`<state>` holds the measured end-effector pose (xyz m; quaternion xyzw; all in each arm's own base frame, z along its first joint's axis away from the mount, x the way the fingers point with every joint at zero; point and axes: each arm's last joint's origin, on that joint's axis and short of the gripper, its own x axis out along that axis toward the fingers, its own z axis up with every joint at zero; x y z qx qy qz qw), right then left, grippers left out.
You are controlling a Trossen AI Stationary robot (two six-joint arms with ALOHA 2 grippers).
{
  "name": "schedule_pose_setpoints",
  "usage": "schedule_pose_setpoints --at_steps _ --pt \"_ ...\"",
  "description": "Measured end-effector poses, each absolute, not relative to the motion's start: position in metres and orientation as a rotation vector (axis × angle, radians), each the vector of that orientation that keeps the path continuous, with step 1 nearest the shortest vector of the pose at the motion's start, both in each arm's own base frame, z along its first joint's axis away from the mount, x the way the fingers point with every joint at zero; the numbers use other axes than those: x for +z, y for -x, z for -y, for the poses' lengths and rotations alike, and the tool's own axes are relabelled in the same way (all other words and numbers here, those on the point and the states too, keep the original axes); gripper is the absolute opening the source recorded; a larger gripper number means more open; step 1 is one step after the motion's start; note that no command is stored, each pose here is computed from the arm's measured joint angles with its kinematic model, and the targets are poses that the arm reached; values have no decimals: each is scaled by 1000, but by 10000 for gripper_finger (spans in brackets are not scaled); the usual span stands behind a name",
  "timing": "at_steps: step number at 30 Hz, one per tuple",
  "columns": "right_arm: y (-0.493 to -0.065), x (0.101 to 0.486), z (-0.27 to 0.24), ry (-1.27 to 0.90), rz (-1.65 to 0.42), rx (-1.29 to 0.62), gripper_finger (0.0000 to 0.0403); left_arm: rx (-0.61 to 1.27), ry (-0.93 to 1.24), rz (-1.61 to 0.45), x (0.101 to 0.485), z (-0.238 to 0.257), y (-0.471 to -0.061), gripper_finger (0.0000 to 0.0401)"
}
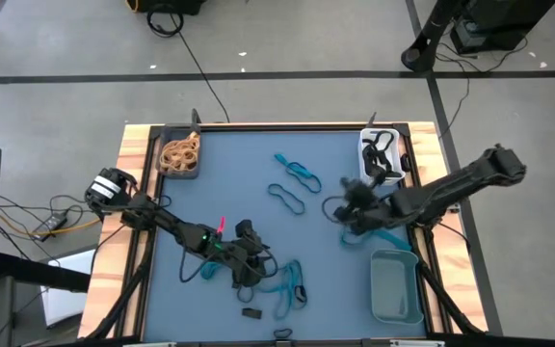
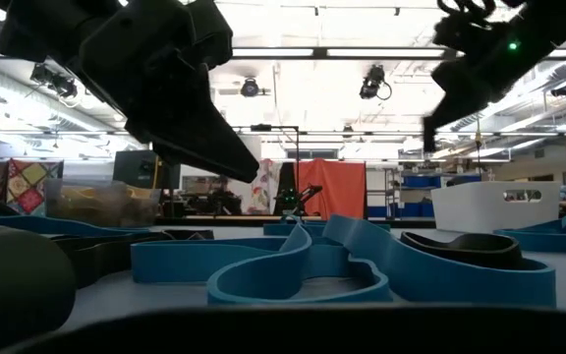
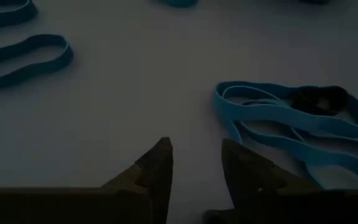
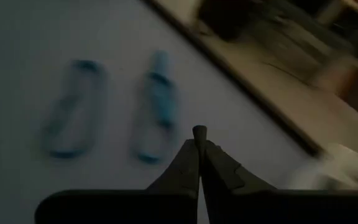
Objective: Sort rubber bands into baskets
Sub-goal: Put the black rubber band into the white bin
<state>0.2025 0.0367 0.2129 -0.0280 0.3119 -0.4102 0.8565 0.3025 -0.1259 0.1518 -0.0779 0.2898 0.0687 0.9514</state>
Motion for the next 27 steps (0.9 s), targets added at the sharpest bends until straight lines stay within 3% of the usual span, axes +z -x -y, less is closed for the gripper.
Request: schedule_pose_setpoints --at_steps 7,15,27 --pt "-162 221 2 -6 -754 -1152 13 142 159 -594 151 126 -302 142" --pt "-145 220 33 -106 -865 -1380 29 180 202 -647 147 124 -298 142" --pt "-141 219 50 -104 -949 -1430 147 195 195 -663 146 120 -298 142"
